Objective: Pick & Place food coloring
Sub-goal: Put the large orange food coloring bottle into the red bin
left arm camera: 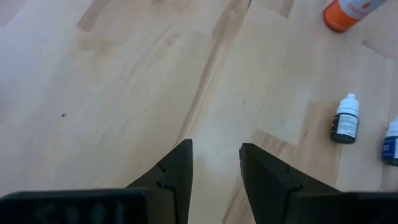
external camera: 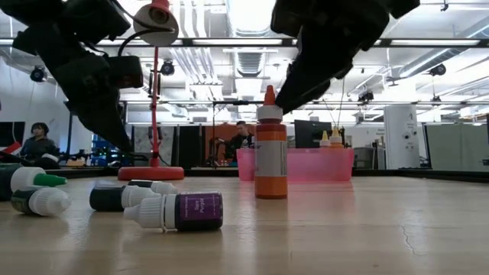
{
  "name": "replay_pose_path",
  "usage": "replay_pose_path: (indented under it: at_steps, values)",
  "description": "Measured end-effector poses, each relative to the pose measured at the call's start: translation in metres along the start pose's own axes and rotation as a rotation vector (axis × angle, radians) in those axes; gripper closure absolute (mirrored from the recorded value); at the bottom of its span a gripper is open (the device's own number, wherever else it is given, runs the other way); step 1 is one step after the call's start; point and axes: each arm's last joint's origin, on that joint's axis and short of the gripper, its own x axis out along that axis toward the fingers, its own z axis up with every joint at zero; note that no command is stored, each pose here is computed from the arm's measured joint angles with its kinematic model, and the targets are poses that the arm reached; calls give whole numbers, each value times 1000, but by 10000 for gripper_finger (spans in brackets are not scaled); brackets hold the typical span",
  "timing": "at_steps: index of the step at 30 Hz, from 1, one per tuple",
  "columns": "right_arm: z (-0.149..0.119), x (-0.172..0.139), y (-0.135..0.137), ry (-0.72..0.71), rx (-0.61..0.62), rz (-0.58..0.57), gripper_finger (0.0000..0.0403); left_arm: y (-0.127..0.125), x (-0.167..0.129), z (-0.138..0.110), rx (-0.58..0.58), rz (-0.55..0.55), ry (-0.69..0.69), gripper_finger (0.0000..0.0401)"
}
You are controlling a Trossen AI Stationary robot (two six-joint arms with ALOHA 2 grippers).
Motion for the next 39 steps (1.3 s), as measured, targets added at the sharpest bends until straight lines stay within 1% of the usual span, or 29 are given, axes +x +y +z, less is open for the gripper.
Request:
replay_pose_path:
  at_steps: [5, 13, 18, 26, 31, 39]
  values:
    - [5, 7, 4, 5, -64, 7, 170, 1, 0, 0, 1, 20, -10, 295]
    - [9, 10, 5, 3, -69, 7, 175, 1, 0, 0, 4, 32, -16, 295]
    - [8, 11, 4, 13, -68, 4, 193, 1, 0, 0, 4, 34, -14, 295]
    - [6, 11, 4, 15, -73, 4, 232, 1, 0, 0, 4, 39, -18, 295]
    - [4, 16, 4, 26, -78, 2, 246, 1, 0, 0, 5, 39, -18, 295]
    - [11, 21, 7, 18, -164, 0, 271, 1, 0, 0, 5, 40, -17, 295]
